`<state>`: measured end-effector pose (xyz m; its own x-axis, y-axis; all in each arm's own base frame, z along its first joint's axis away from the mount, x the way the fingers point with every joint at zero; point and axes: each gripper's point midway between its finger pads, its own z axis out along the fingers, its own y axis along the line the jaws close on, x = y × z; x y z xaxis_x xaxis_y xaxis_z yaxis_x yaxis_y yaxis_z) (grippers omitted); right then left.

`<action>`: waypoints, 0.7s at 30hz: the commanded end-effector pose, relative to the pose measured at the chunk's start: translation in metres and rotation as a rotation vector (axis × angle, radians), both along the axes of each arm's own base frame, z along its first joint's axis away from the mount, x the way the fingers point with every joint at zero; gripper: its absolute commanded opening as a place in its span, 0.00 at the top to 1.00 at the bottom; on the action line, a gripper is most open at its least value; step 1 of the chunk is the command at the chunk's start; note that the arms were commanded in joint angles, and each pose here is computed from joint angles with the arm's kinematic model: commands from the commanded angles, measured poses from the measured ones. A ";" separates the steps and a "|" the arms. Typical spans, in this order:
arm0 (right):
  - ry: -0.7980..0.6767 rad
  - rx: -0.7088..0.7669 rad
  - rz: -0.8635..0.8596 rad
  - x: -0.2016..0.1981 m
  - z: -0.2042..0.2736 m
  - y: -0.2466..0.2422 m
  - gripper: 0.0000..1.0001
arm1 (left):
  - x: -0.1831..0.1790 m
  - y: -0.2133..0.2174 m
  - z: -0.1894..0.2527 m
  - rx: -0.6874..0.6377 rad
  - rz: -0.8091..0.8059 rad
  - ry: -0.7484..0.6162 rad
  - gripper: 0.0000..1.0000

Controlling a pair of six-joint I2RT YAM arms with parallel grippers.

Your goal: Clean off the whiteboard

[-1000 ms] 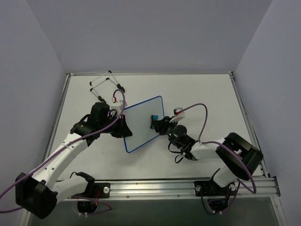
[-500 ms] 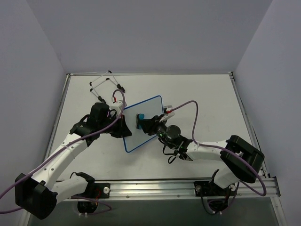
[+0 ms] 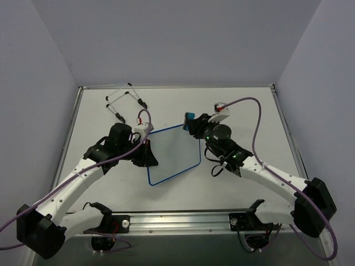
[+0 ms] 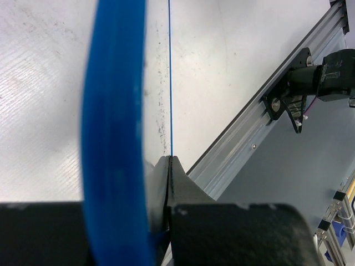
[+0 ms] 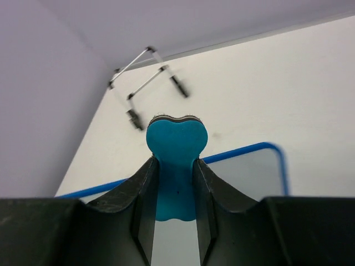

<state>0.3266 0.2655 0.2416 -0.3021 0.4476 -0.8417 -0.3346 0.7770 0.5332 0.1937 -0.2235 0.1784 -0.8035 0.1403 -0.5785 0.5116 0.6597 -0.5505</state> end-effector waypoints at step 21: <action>0.461 -0.414 -0.294 0.044 -0.114 -0.161 0.99 | 0.007 0.000 0.025 -0.036 0.003 -0.111 0.98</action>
